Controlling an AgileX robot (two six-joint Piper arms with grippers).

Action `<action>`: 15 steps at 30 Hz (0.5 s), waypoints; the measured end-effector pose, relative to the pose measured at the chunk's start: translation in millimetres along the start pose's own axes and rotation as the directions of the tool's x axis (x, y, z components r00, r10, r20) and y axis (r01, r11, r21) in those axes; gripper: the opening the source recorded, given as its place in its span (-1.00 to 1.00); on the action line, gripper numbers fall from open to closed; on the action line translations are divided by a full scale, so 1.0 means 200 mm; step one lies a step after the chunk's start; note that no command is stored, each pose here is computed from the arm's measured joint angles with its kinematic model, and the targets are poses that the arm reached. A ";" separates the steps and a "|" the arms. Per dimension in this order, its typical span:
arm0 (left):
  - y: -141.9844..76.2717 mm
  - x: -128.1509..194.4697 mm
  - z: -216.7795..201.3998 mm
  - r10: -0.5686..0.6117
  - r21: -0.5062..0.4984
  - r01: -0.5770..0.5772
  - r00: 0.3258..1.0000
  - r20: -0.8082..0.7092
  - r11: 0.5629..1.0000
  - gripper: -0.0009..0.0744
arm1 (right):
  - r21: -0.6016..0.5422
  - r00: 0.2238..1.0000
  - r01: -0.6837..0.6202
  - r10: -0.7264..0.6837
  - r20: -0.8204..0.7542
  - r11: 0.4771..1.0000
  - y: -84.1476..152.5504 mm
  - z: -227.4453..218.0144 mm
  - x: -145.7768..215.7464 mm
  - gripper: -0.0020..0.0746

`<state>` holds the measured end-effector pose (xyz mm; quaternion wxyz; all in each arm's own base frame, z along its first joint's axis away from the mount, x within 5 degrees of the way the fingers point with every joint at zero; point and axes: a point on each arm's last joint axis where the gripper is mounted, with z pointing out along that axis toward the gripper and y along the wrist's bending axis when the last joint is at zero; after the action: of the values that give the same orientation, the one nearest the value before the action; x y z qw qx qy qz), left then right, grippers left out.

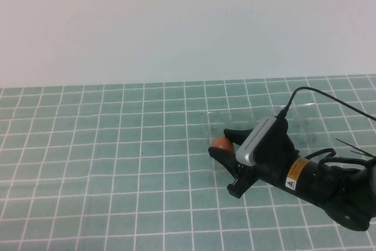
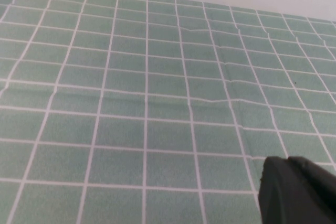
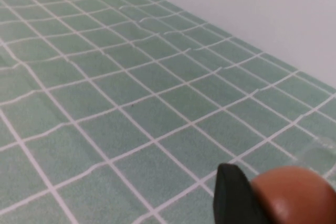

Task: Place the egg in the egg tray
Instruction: Place the egg in the egg tray

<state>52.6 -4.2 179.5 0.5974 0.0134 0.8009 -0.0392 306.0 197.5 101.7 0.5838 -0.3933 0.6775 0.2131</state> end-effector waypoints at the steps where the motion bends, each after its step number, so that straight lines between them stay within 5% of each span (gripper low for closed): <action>1: 0.00 0.00 0.00 0.000 0.000 0.000 1.000 0.000 1.000 -0.98 | -0.009 1.000 0.005 -0.005 -0.001 1.000 0.00 0.01 0.01 -0.08; 15: 0.00 0.00 0.00 0.000 0.000 0.000 1.000 0.000 1.000 -0.98 | -0.023 1.000 0.009 -0.009 -0.011 1.000 0.01 0.01 0.03 -0.08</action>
<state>52.6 -4.2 179.5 0.5974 0.0134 0.8009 -0.0392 305.2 198.8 95.9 0.5765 -0.4040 0.6766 0.2159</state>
